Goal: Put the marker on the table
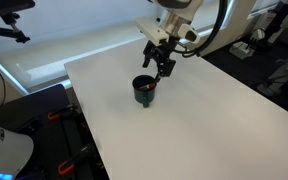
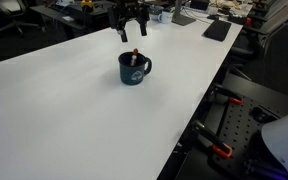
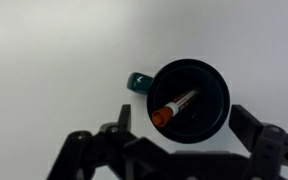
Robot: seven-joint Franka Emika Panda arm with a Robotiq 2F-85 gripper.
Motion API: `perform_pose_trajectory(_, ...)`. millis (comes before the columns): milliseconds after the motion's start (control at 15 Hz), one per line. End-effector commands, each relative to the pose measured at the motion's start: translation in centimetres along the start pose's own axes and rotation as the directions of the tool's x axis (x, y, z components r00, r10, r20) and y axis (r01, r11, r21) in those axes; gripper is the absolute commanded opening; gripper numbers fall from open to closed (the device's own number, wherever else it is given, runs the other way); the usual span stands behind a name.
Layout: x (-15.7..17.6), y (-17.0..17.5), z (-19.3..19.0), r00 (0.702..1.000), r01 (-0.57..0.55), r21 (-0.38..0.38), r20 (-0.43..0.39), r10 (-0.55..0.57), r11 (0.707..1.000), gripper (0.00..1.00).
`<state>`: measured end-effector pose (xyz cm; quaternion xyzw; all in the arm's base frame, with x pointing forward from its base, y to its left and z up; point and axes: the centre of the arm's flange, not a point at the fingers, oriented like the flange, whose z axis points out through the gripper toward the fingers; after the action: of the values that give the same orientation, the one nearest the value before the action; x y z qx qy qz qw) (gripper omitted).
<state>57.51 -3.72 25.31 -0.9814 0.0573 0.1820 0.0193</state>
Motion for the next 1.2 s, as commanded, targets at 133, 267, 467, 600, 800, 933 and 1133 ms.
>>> perform_pose_trajectory(133,0.7,1.0,0.9,1.000,-0.018,-0.008,0.024,0.018,1.000,1.00)
perform_pose_trajectory(267,0.7,1.3,1.4,0.999,-0.022,-0.004,0.034,0.022,1.000,1.00)
perform_pose_trajectory(467,0.7,1.7,2.3,0.998,-0.031,-0.002,0.046,0.031,1.000,1.00)
perform_pose_trajectory(600,0.7,1.4,2.4,0.999,-0.025,-0.002,0.042,0.025,1.000,1.00)
perform_pose_trajectory(800,0.7,1.4,2.5,0.999,-0.025,-0.002,0.044,0.025,1.000,1.00)
perform_pose_trajectory(933,0.7,1.4,2.5,0.999,-0.025,-0.002,0.044,0.025,1.000,1.00)
perform_pose_trajectory(1133,0.7,1.4,2.5,0.999,-0.025,-0.002,0.044,0.025,1.000,1.00)
